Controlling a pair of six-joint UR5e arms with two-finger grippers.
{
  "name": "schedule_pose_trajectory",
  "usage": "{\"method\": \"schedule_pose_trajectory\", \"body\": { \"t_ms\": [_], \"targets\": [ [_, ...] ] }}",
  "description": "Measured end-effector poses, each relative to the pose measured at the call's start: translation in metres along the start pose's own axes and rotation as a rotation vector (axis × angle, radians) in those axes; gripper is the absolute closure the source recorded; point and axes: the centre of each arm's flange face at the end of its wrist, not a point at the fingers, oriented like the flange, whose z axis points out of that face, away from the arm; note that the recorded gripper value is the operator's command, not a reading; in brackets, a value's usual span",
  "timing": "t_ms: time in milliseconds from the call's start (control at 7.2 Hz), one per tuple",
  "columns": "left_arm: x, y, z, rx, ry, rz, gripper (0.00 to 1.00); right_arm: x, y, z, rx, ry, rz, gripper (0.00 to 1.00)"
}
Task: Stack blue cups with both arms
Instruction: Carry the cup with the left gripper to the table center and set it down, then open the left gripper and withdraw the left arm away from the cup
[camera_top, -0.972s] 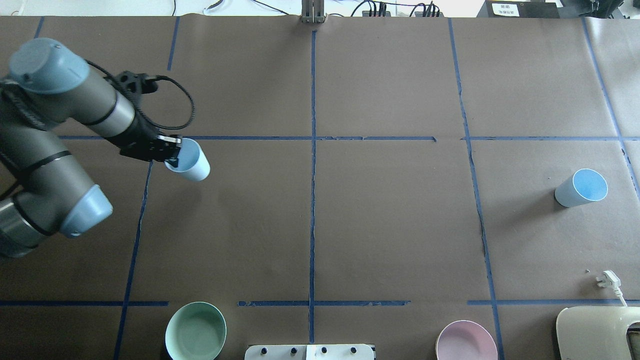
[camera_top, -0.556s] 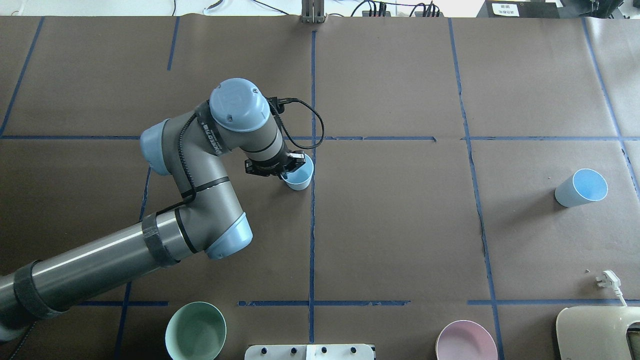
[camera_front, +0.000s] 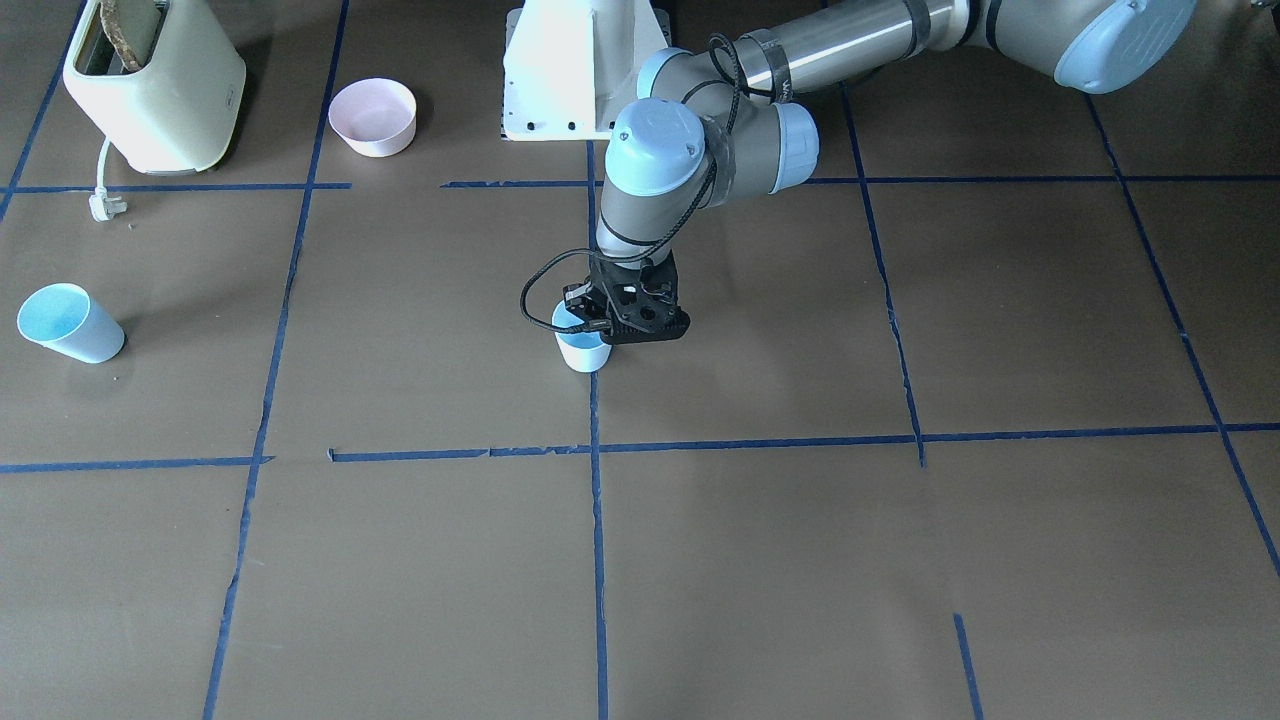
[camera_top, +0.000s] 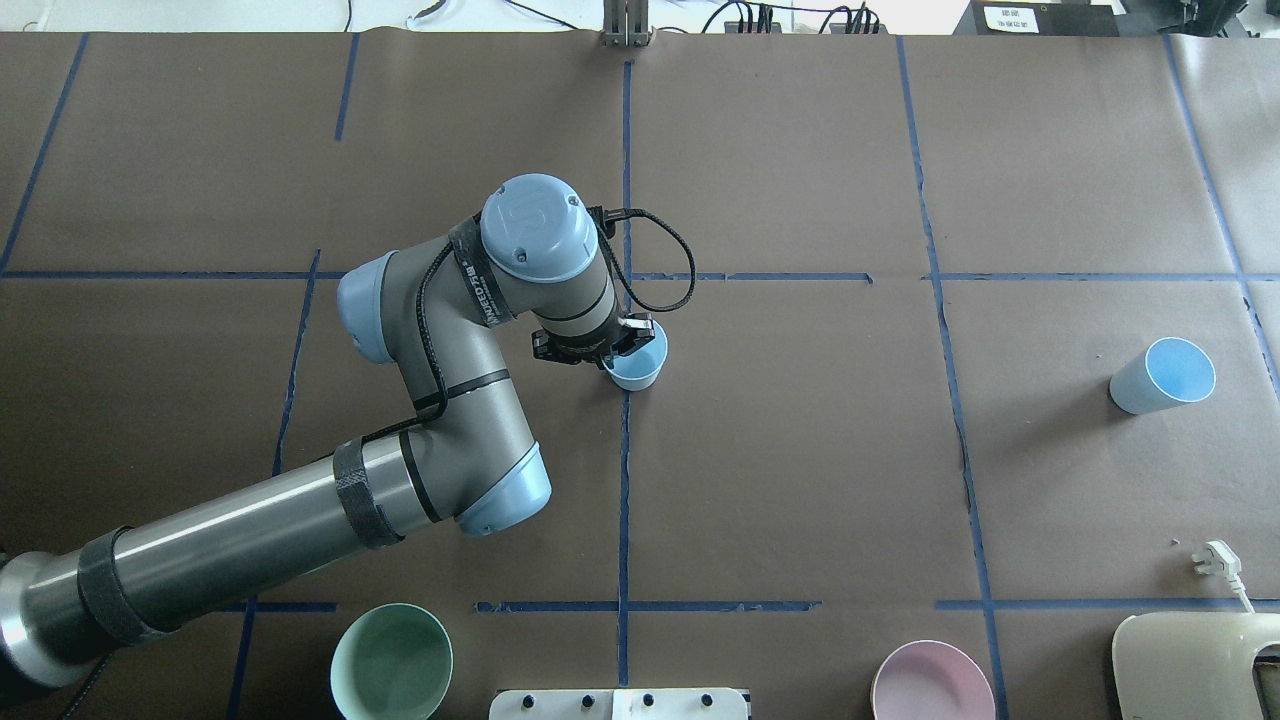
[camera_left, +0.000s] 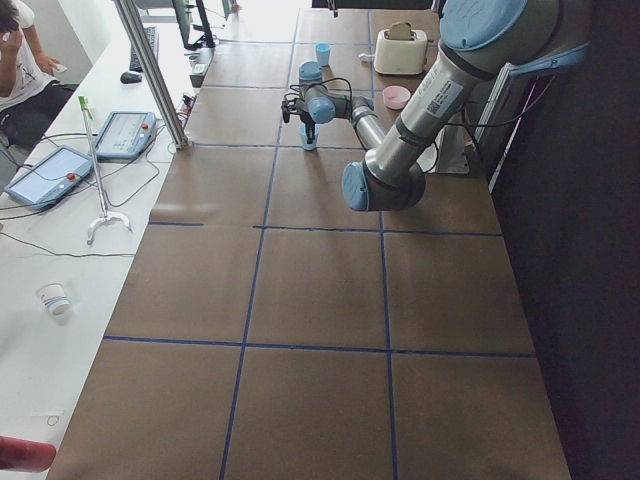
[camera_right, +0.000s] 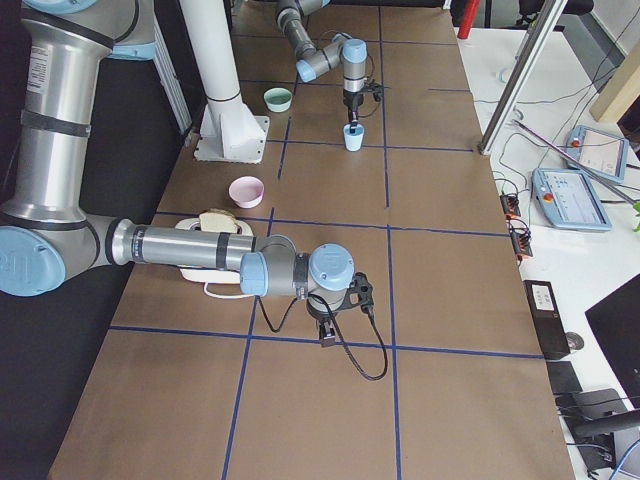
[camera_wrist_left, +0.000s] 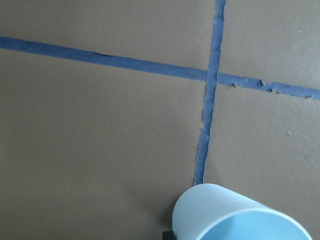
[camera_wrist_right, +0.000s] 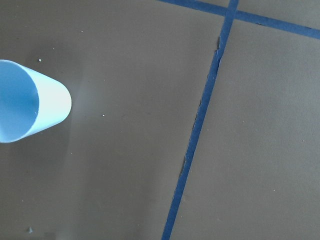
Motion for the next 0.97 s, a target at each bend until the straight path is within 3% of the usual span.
{"method": "schedule_pose_trajectory", "body": {
  "t_ms": [278, 556, 694, 972],
  "targets": [
    [-0.002, 0.0, -0.001, -0.003, -0.008, 0.025, 0.0, 0.0, 0.0, 0.0, 0.001, 0.0, -0.001, 0.0],
    [-0.023, -0.021, -0.036, -0.025, -0.051, 0.1, 0.0, -0.001, -0.002, -0.002, 0.009, 0.002, -0.009, 0.0],
    [-0.059, -0.039, -0.064, -0.051, -0.059, 0.149, 0.0, -0.002, -0.002, -0.002, 0.013, 0.003, -0.014, 0.0],
    [-0.193, -0.095, -0.118, -0.078, -0.058, 0.288, 0.0, -0.003, -0.004, -0.004, 0.022, 0.006, -0.022, 0.0]
  ]
}}
